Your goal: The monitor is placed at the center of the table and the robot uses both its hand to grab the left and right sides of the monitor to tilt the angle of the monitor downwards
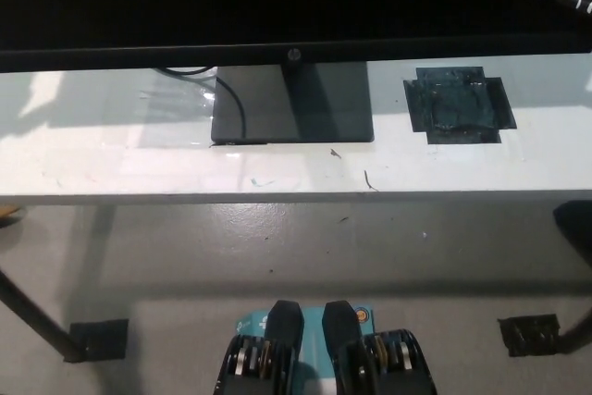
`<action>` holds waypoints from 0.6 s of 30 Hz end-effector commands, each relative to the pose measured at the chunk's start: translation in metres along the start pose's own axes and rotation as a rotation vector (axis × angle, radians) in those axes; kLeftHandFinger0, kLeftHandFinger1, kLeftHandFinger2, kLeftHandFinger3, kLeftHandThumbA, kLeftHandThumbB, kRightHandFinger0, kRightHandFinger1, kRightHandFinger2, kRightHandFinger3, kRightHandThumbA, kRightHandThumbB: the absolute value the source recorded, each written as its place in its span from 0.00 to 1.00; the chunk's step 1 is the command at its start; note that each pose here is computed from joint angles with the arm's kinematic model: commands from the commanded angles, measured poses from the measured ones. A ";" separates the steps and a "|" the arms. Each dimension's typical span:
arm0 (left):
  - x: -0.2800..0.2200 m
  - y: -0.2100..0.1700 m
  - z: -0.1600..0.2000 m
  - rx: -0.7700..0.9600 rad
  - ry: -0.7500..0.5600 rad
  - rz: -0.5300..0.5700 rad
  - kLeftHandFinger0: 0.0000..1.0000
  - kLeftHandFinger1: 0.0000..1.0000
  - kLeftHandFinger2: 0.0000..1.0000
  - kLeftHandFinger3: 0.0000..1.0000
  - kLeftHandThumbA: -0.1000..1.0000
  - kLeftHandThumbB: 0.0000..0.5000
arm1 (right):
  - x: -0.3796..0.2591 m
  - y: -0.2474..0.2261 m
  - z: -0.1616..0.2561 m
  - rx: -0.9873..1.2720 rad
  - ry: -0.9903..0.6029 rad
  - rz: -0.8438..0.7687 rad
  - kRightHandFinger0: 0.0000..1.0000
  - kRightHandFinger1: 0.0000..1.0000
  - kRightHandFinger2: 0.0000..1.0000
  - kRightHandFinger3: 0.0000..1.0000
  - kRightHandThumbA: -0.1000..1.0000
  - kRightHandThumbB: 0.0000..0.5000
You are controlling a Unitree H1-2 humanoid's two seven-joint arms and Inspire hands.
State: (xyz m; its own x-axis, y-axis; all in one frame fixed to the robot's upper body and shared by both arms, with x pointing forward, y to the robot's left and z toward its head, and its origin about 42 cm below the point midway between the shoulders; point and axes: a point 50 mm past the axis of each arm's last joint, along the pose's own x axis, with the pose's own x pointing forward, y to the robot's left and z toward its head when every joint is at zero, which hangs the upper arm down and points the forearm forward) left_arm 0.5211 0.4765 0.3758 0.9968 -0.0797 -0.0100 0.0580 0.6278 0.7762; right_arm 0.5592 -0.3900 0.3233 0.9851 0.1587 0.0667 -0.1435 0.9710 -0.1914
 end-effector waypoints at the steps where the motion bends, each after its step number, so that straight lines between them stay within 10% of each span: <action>1: 0.009 0.028 0.034 0.038 -0.099 0.024 1.00 1.00 1.00 1.00 0.89 1.00 | 0.002 -0.019 0.042 -0.100 -0.094 0.005 1.00 1.00 1.00 1.00 1.00 0.93; 12: 0.020 0.023 0.043 0.199 -0.071 0.016 1.00 1.00 1.00 1.00 0.98 1.00 | 0.002 -0.020 0.046 -0.119 -0.086 0.014 1.00 1.00 1.00 1.00 0.98 1.00; 18: 0.029 0.008 0.047 0.115 -0.055 -0.067 1.00 1.00 1.00 1.00 0.87 1.00 | 0.007 -0.011 0.046 -0.157 -0.067 0.046 1.00 1.00 1.00 1.00 0.91 1.00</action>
State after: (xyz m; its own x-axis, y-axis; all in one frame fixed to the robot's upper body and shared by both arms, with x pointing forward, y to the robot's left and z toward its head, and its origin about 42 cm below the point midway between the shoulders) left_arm 0.5356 0.4633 0.3799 0.9905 -0.1143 -0.0765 0.1250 0.5171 0.8468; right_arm 0.5578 -0.3937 0.3275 0.9815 0.1876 0.0372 -0.1706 0.9467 -0.2733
